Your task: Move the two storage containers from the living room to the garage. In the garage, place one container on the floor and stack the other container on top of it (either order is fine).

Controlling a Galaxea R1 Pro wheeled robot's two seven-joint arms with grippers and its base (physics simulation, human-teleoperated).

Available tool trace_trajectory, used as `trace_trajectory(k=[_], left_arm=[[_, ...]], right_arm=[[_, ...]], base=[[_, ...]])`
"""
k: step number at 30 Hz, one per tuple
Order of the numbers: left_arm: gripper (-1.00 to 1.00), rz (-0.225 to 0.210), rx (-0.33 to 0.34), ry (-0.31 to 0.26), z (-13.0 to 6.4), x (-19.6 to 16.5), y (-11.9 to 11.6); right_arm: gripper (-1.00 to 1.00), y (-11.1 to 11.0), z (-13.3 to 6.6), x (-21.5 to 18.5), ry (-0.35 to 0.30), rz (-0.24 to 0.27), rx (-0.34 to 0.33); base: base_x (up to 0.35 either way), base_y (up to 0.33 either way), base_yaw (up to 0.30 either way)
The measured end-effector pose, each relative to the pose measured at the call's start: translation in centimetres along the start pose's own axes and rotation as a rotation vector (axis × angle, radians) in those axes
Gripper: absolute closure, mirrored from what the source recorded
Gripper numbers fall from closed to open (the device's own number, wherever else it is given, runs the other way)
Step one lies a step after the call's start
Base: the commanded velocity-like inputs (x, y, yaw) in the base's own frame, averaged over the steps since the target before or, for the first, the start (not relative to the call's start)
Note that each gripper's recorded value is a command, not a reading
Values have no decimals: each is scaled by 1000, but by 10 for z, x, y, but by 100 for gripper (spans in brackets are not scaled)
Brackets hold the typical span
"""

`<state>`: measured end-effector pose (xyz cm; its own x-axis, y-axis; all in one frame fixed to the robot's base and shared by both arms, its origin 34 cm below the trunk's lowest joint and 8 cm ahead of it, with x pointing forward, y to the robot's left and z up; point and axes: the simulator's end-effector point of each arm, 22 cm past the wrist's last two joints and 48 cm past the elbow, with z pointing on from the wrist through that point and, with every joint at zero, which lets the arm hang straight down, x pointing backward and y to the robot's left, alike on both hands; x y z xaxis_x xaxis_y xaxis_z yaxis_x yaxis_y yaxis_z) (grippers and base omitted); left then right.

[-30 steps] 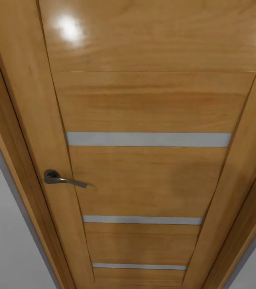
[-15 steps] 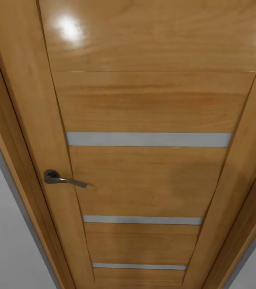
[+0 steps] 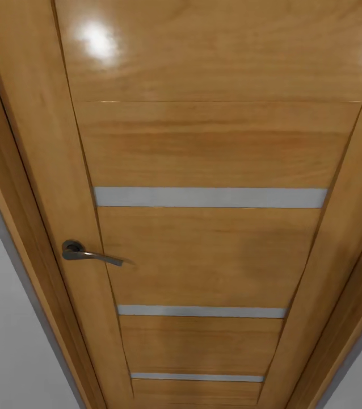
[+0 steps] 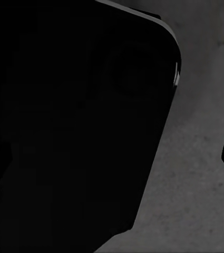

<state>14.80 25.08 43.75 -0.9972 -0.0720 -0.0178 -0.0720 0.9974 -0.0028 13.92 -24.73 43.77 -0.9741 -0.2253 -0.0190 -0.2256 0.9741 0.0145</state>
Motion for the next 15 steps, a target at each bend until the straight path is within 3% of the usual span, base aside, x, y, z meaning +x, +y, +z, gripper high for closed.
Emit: trace_trajectory(k=[10, 15], left_arm=[[-100, 3, 3, -6, 0, -2, -2], [-100, 3, 4, -36, 0, -17, -3]], right_arm=[[-100, 2, 0, -3, -12, -6, -1], [-100, 1, 0, -28, -79, -14, 1]], base=[[0, 0, 0], [0, 0, 0]])
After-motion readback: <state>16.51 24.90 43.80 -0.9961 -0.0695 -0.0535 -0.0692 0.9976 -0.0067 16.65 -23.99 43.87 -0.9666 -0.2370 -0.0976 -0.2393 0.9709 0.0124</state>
